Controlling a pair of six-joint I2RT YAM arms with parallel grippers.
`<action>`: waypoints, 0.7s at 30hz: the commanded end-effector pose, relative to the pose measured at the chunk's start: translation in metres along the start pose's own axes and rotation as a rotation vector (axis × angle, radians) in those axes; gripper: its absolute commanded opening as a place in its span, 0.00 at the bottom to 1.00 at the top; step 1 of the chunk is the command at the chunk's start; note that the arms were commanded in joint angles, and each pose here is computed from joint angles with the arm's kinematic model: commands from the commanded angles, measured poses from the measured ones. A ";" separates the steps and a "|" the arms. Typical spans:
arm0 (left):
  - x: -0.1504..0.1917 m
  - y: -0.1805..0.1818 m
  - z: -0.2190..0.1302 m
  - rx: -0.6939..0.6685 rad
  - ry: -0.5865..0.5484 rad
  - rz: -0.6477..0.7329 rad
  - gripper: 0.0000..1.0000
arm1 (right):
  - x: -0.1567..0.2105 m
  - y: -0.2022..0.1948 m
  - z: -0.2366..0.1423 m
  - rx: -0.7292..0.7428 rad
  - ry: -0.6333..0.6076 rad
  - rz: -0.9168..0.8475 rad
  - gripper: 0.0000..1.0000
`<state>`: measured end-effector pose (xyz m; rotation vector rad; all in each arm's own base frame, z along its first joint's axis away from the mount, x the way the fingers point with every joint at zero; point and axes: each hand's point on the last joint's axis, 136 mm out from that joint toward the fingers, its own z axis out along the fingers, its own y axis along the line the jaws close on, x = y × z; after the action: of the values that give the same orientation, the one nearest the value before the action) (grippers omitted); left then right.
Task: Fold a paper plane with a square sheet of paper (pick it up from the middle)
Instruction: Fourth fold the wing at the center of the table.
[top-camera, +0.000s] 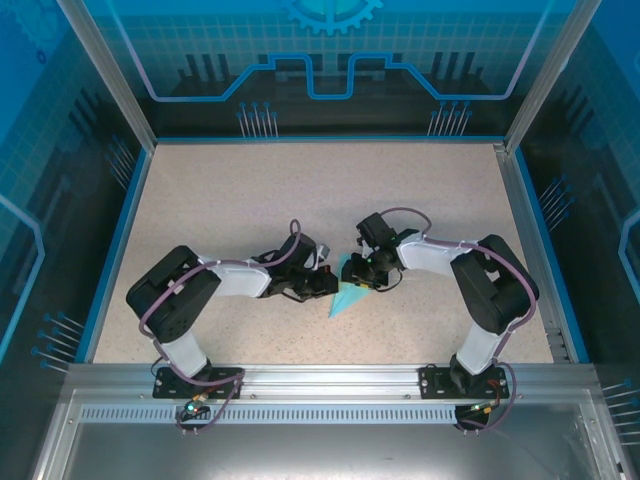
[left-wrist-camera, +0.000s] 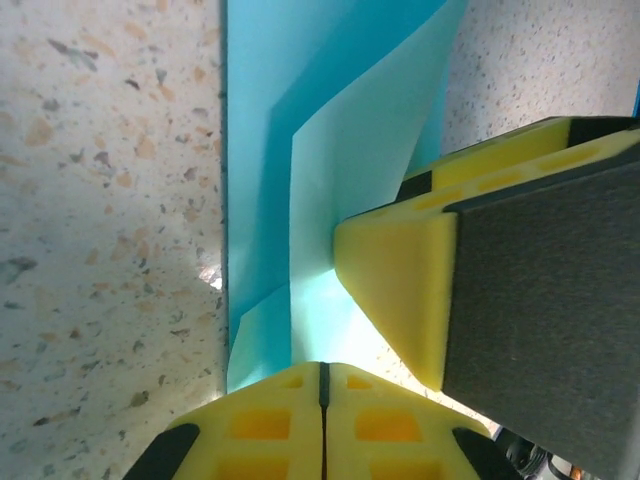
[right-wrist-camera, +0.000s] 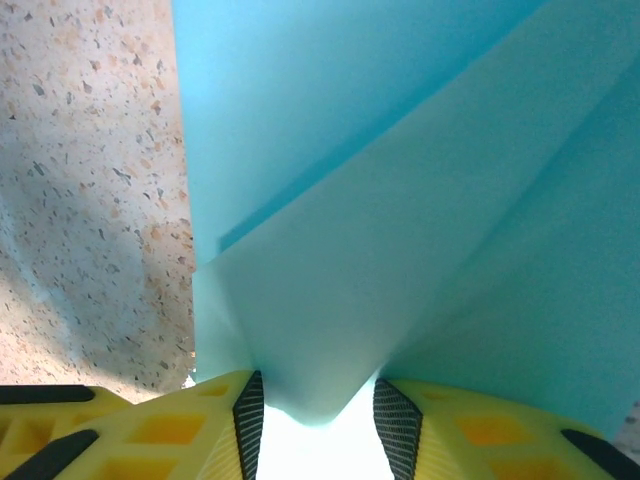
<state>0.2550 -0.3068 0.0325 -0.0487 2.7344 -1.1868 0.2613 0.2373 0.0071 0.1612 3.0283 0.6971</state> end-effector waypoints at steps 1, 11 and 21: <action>-0.008 -0.003 -0.008 -0.007 -0.027 0.011 0.08 | 0.044 -0.068 0.030 0.231 0.162 0.088 0.40; -0.012 -0.003 -0.019 -0.005 -0.071 0.000 0.12 | 0.043 -0.071 0.037 0.273 0.189 0.134 0.45; -0.003 -0.009 -0.011 0.061 -0.012 0.001 0.11 | 0.045 -0.076 0.043 0.305 0.213 0.188 0.48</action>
<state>0.2607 -0.3036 0.0503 -0.0588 2.6733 -1.2155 0.2613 0.2380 0.0035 0.2907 3.1250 0.6447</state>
